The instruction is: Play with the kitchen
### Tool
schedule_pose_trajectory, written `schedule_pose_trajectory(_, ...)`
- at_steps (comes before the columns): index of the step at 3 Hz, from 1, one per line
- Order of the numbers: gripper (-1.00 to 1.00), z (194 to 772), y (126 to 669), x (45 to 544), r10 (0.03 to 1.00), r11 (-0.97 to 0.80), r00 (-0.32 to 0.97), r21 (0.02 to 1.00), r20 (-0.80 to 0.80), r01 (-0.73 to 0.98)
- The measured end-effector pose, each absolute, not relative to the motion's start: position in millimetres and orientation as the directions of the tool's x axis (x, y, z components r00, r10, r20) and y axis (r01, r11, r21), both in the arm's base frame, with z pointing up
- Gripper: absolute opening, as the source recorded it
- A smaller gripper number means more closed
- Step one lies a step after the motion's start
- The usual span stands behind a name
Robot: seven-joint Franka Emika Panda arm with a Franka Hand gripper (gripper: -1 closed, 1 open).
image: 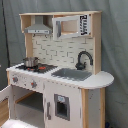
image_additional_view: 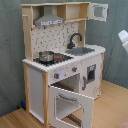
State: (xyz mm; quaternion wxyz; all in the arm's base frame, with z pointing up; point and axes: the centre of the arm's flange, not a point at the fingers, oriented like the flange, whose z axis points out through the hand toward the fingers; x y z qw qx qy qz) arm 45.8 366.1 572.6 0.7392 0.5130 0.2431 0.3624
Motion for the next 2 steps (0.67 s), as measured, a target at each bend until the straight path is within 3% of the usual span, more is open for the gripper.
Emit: schedule_pose_trajectory(2, 1.00, 611, 344, 21, 0.712, 0.199, 0.687, 0.896, 0.147, -0.398)
